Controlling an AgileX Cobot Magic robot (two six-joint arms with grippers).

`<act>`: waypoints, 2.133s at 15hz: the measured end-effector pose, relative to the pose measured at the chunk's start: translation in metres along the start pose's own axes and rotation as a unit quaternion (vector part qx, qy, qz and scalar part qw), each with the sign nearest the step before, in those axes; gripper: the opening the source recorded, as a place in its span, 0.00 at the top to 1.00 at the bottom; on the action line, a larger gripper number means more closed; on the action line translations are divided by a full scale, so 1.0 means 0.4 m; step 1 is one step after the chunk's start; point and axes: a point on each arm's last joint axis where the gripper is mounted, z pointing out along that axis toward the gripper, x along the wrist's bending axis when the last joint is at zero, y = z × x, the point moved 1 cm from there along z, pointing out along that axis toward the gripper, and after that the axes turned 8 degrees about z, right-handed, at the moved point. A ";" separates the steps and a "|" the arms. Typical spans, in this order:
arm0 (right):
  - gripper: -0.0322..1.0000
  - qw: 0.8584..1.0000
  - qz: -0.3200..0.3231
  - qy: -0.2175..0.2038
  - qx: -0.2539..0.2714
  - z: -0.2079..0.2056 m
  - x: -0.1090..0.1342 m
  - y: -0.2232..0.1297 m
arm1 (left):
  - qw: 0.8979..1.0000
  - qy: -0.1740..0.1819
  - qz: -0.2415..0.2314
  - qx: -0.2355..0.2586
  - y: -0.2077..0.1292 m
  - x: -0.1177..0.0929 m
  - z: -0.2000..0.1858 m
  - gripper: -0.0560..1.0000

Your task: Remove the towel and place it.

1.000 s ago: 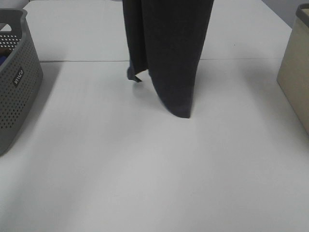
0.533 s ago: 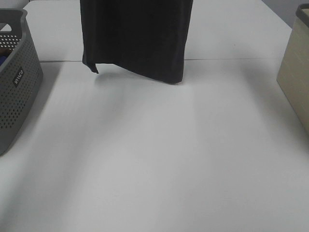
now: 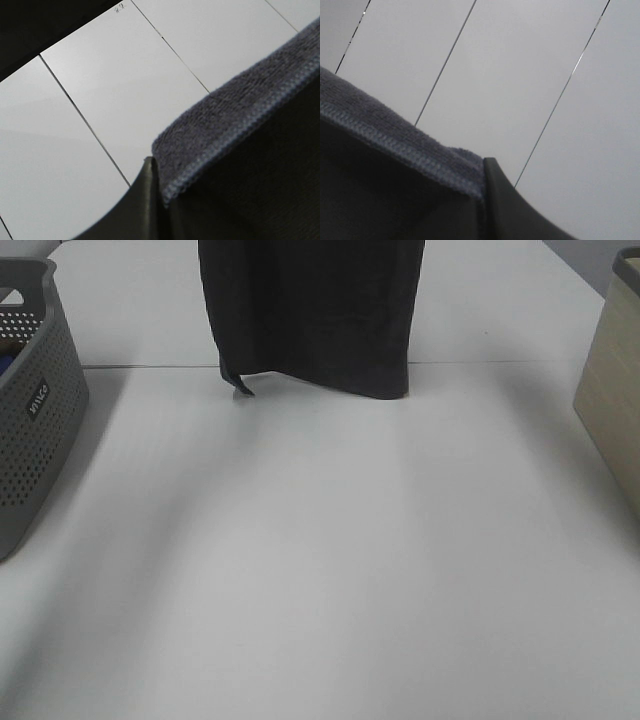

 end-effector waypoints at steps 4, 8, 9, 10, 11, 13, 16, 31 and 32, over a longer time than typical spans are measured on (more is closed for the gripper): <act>0.96 0.999 -0.001 0.015 -0.028 0.030 0.029 -0.063 | 1.000 0.015 0.014 0.008 -0.097 -0.019 -0.006 0.95; 0.96 0.999 -0.002 0.022 -0.029 0.043 0.046 -0.101 | 1.000 0.014 0.009 0.007 -0.128 -0.029 -0.005 0.95; 0.96 0.999 -0.003 0.021 -0.037 0.043 0.042 -0.100 | 1.000 0.016 0.011 0.003 -0.129 -0.031 -0.002 0.95; 0.96 0.999 -0.003 0.017 -0.045 0.042 0.031 -0.096 | 1.000 0.019 0.015 -0.002 -0.132 -0.036 0.002 0.95; 0.96 0.999 -0.001 0.013 -0.047 0.042 0.020 -0.100 | 0.999 0.026 0.019 -0.011 -0.130 -0.034 0.008 0.95; 0.96 0.999 0.006 0.001 -0.046 0.043 -0.008 -0.115 | 0.998 0.042 0.030 -0.034 -0.114 -0.028 0.024 0.95; 0.96 0.998 0.017 -0.006 -0.062 0.041 -0.030 -0.112 | 0.997 0.043 0.040 -0.040 -0.109 -0.033 0.032 0.95; 0.96 0.986 0.082 0.005 -0.148 0.034 -0.046 -0.025 | 0.991 0.080 -0.039 -0.100 -0.080 0.046 0.032 0.95; 0.96 0.984 0.088 0.005 -0.155 0.033 -0.048 -0.014 | 0.991 0.081 -0.030 -0.104 -0.072 0.054 0.033 0.95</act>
